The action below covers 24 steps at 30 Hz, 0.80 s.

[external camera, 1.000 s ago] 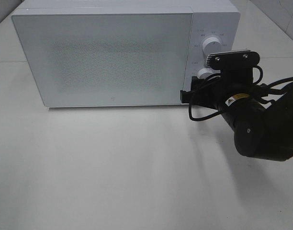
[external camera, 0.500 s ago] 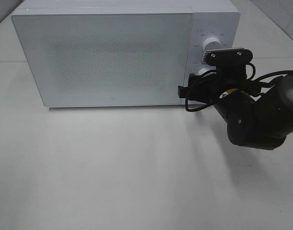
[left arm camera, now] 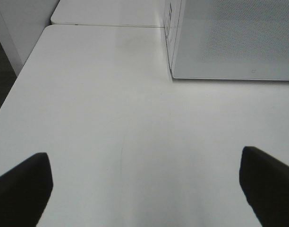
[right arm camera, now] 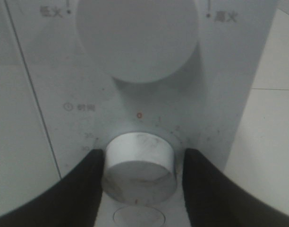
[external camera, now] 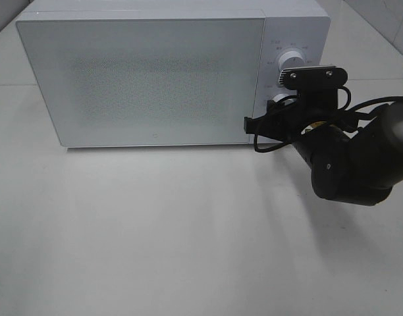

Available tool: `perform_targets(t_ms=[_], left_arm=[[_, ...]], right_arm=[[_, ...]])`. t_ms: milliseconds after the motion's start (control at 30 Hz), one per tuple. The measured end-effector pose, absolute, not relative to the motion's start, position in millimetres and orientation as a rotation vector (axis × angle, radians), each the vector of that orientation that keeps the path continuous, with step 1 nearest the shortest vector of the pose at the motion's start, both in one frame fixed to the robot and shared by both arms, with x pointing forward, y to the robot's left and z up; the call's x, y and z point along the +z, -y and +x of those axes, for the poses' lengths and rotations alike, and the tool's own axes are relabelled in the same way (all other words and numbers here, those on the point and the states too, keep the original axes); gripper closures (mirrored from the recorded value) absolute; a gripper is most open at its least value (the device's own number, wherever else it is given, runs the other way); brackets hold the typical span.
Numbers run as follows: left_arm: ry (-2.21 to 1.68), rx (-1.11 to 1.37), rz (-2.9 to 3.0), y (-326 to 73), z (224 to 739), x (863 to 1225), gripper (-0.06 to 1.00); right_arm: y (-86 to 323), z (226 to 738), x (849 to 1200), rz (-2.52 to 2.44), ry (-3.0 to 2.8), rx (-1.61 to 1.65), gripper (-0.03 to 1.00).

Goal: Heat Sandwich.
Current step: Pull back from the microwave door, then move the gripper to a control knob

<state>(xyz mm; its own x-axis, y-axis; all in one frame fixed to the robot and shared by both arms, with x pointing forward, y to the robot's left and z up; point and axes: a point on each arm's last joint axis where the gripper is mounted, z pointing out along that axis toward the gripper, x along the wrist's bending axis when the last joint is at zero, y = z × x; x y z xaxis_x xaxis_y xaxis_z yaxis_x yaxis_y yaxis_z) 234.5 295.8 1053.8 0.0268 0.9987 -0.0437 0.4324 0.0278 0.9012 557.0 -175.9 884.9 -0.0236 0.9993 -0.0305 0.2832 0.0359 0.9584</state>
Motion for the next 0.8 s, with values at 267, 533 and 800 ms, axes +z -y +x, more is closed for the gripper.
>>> perform_targets(t_ms=[267, 533, 800], left_arm=[[-1.517, 0.909, 1.516, -295.8, 234.5, 1053.8, -0.05], [-1.517, 0.909, 1.516, -295.8, 234.5, 1053.8, -0.05], [-1.517, 0.909, 1.516, -295.8, 234.5, 1053.8, -0.05]], right_arm=[[174.6, 556.6, 884.7, 1.378, -1.455, 1.051, 0.53], [174.6, 556.6, 884.7, 1.378, -1.455, 1.051, 0.53], [174.5, 556.6, 884.9, 1.479, -1.387, 1.128, 0.53]])
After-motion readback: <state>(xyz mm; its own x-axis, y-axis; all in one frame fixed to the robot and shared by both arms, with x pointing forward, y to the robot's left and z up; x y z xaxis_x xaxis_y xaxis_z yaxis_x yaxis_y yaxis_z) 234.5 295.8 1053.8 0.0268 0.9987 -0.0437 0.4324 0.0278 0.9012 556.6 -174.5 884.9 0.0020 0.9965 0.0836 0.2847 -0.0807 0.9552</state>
